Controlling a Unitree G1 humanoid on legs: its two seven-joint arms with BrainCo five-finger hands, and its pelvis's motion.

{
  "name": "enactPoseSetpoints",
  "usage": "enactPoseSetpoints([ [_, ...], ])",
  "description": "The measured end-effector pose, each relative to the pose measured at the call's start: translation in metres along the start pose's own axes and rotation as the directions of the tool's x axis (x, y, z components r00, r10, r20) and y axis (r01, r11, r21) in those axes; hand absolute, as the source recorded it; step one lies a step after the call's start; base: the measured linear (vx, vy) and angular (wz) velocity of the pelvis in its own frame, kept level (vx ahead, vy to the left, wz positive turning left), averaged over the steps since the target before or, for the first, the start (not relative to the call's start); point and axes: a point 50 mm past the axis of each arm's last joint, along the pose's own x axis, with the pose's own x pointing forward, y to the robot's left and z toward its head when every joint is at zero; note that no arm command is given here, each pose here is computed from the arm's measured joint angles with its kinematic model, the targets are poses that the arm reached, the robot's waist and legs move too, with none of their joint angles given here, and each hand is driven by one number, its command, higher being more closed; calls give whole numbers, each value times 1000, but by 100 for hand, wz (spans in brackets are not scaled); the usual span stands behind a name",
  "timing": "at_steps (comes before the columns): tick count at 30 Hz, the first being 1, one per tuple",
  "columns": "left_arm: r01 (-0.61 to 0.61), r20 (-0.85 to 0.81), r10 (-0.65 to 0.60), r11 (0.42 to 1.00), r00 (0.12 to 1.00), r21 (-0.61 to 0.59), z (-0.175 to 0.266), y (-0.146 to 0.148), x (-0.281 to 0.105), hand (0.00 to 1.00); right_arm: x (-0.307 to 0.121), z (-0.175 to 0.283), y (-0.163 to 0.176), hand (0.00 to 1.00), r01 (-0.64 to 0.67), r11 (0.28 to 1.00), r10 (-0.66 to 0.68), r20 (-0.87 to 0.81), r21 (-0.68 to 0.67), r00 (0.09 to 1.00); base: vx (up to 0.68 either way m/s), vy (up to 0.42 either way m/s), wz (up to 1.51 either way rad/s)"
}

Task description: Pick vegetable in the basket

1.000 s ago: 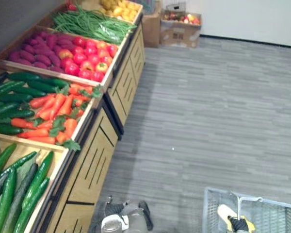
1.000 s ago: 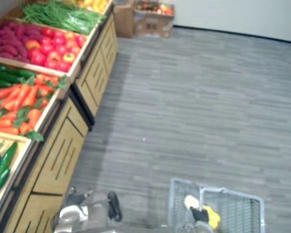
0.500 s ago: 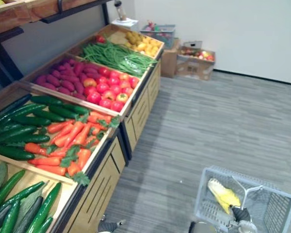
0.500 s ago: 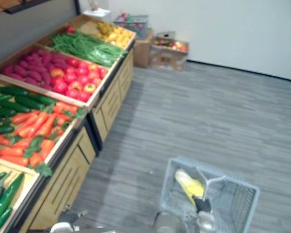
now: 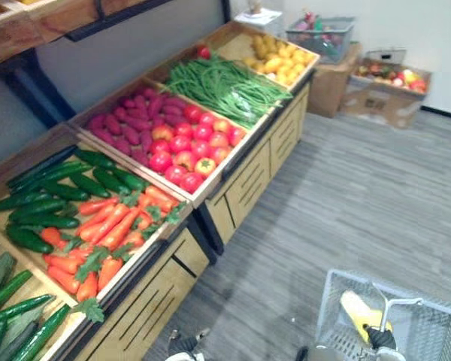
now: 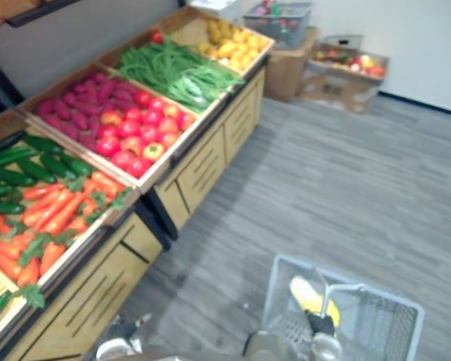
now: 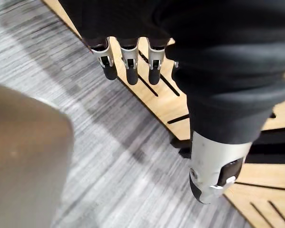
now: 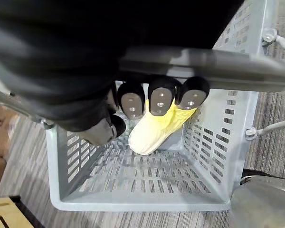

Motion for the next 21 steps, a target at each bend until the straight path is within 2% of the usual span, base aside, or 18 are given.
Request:
enactPoseSetpoints([
  [5,5,32,-7,998,999,59,8,4,3,0,-8,-26,-8,100,29,999,-27,-77,31,997,203,-7,121],
  [7,18,44,-21,996,999,82,15,-1,5,0,-5,-18,-13,100,60,995,-55,-54,84,997,98,3,117],
  [9,-2,42,-3,994,999,113,18,9,9,0,-4,-16,-6,100,41,996,-37,-54,83,998,34,-58,104],
  [11,31,25,-35,990,999,135,11,1,6,0,-2,-16,-21,100,89,994,-85,-67,68,994,109,93,82],
  [14,39,7,-40,989,999,139,5,0,4,0,3,-9,-28,100,99,994,-95,-66,53,993,125,168,21],
  [21,23,23,-28,980,999,200,8,12,7,0,-1,-21,-11,100,53,998,-49,-101,38,994,38,100,15],
])
